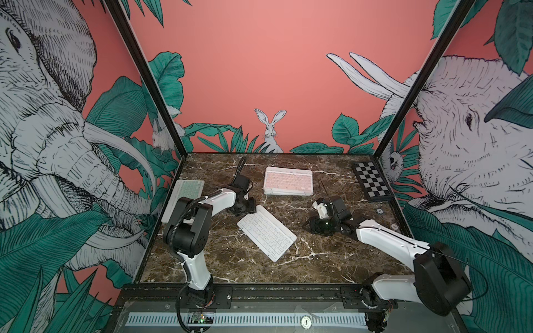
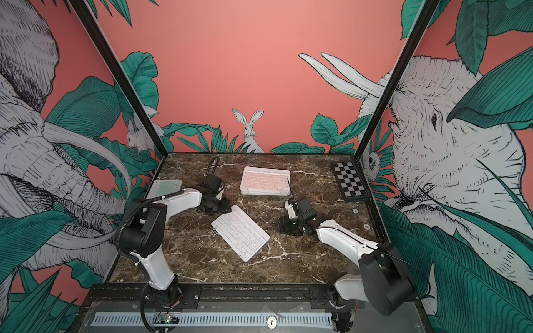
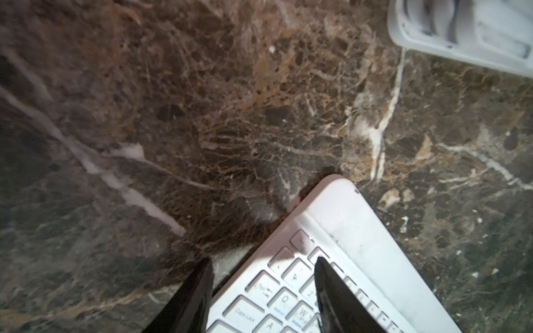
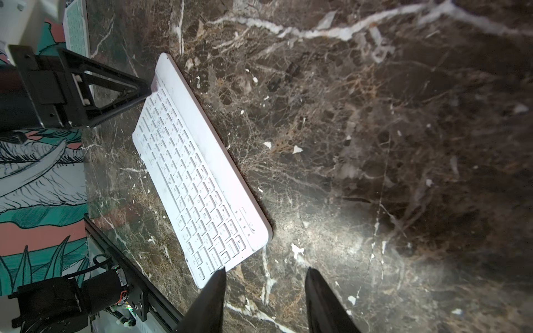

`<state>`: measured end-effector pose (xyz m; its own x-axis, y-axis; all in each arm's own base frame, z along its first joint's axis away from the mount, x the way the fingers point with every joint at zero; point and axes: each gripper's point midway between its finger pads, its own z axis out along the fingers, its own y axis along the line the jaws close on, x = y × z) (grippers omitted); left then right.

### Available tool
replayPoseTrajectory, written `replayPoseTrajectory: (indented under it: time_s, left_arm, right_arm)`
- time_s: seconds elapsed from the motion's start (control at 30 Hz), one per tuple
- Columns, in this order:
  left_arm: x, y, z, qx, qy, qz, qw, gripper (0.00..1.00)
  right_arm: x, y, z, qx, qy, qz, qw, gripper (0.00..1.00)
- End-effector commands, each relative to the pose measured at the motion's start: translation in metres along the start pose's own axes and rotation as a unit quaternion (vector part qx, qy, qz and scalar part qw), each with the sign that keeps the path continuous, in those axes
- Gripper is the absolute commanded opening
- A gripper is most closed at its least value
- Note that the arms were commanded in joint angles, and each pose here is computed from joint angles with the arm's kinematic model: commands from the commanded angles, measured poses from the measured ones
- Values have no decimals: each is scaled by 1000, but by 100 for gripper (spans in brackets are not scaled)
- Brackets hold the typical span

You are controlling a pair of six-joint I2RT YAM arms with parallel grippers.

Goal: Stack the numeric keypads
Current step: Move the numeric keypad to the center of the board.

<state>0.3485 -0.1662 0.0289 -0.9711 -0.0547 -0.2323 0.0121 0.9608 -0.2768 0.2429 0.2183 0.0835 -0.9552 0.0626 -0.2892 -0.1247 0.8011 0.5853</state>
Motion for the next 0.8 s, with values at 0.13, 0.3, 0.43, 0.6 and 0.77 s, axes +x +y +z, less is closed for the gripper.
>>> replayPoseTrajectory:
  time_s: [0.13, 0.3, 0.43, 0.6, 0.77]
  left_arm:
    - [37, -1, -6, 11, 24, 5, 1000, 59]
    - [70, -9, -11, 6, 35, 13, 999, 59]
    - [91, -21, -15, 12, 40, 19, 999, 59]
    - [111, -31, -21, 25, 39, 15, 999, 59]
    - [119, -31, -26, 33, 33, 17, 999, 59]
  right_arm:
    - [2, 1, 7, -8, 1, 3, 1000, 45]
    - [6, -1, 9, -7, 8, 5, 1000, 45]
    - [14, -7, 12, 0, 19, 7, 1000, 45]
    - [32, -25, 11, 29, 38, 14, 999, 45]
    - [44, -39, 5, 57, 41, 24, 997, 47]
